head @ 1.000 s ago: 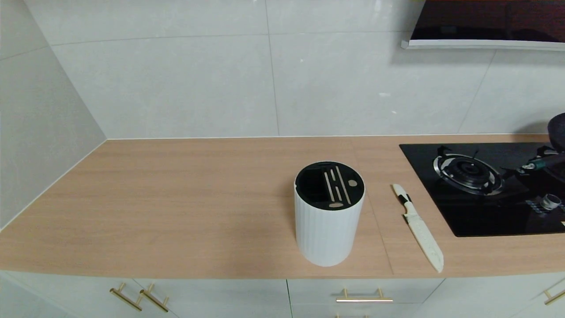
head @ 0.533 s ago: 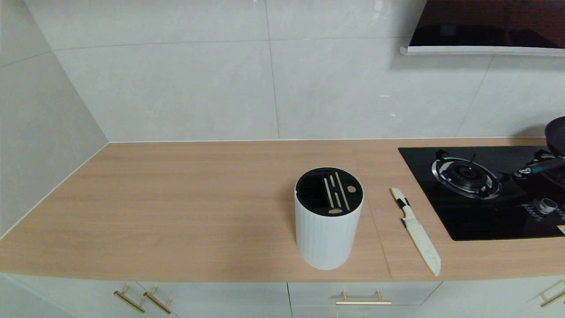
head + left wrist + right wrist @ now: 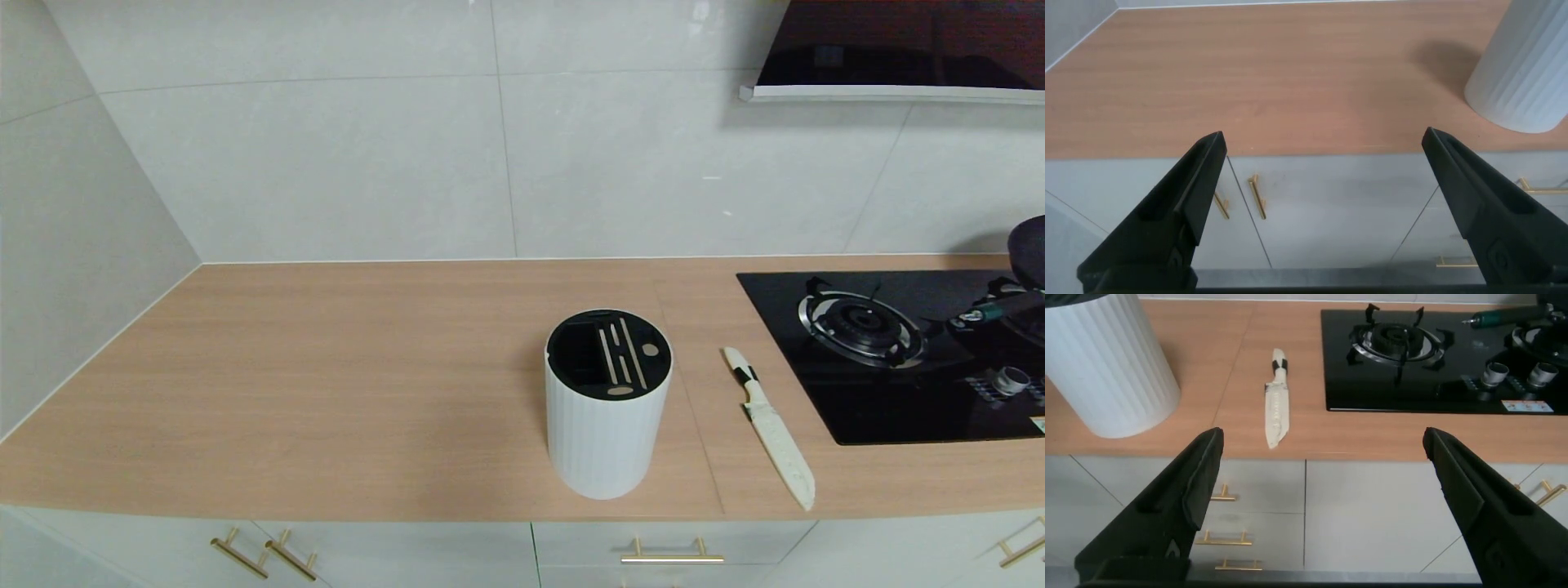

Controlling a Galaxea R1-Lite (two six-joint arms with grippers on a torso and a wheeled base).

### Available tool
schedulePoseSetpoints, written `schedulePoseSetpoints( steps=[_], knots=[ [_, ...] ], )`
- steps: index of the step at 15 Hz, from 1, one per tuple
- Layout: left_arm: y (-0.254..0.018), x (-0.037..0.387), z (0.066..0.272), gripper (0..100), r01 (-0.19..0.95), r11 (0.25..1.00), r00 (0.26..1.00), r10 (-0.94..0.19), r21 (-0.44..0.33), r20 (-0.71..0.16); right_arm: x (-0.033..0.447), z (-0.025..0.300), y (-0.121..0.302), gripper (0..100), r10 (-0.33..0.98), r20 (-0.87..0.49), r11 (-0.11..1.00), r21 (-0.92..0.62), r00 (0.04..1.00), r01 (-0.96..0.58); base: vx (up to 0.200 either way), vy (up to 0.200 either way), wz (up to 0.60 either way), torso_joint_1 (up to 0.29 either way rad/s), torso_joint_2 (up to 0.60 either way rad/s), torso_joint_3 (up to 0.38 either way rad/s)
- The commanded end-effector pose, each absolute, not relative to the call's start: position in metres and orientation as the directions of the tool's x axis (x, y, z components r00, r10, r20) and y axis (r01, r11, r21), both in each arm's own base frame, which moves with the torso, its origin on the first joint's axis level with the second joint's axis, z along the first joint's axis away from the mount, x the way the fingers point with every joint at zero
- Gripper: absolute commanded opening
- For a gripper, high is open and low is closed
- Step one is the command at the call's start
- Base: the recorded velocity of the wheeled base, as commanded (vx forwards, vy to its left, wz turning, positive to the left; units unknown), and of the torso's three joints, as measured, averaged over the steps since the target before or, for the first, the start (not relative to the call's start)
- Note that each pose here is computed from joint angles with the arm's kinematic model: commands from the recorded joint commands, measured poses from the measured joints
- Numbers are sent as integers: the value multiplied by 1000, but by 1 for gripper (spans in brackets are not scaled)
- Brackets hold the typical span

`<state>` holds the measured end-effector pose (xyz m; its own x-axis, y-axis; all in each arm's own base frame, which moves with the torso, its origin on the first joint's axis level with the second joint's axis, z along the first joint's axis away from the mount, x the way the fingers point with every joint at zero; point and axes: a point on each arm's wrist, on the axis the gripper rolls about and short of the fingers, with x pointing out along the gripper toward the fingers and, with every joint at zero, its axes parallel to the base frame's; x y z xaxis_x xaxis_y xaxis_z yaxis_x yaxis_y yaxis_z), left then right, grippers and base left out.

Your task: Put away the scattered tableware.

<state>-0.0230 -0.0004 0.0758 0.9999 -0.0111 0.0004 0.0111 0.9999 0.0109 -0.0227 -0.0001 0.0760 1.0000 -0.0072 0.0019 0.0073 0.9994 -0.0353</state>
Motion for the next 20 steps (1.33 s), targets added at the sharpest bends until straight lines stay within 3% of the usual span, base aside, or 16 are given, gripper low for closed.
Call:
schedulePoseSetpoints(
  steps=[1,2,3,8,11,16,20],
  knots=[
    [0,-23,76,100,11,1000,1000,-11,11,0,-27,95,0,100,12,72,1000,-28,997,-10,0,0,0,0,0,0],
    [0,-23,76,100,11,1000,1000,-11,11,0,-32,121,1,100,69,107,998,-3,992,-69,0,0,0,0,0,0],
    [0,-23,76,100,11,1000,1000,-11,11,0,-28,127,2,100,113,69,994,-4,991,-113,0,0,0,0,0,0],
    [0,-23,76,100,11,1000,1000,-11,11,0,22,153,5,100,202,-228,979,37,953,-198,0,0,0,0,0,0],
    [0,-23,76,100,11,1000,1000,-11,11,0,71,169,14,100,294,-401,953,58,868,-296,0,0,0,0,0,0],
    [0,-23,76,100,11,1000,1000,-11,9,0,167,162,34,100,310,-489,945,69,815,-319,0,0,0,0,0,0],
    [0,-23,76,100,11,1000,1000,-11,9,0,224,165,45,100,299,-477,949,57,826,-310,0,0,0,0,0,0]
  ],
)
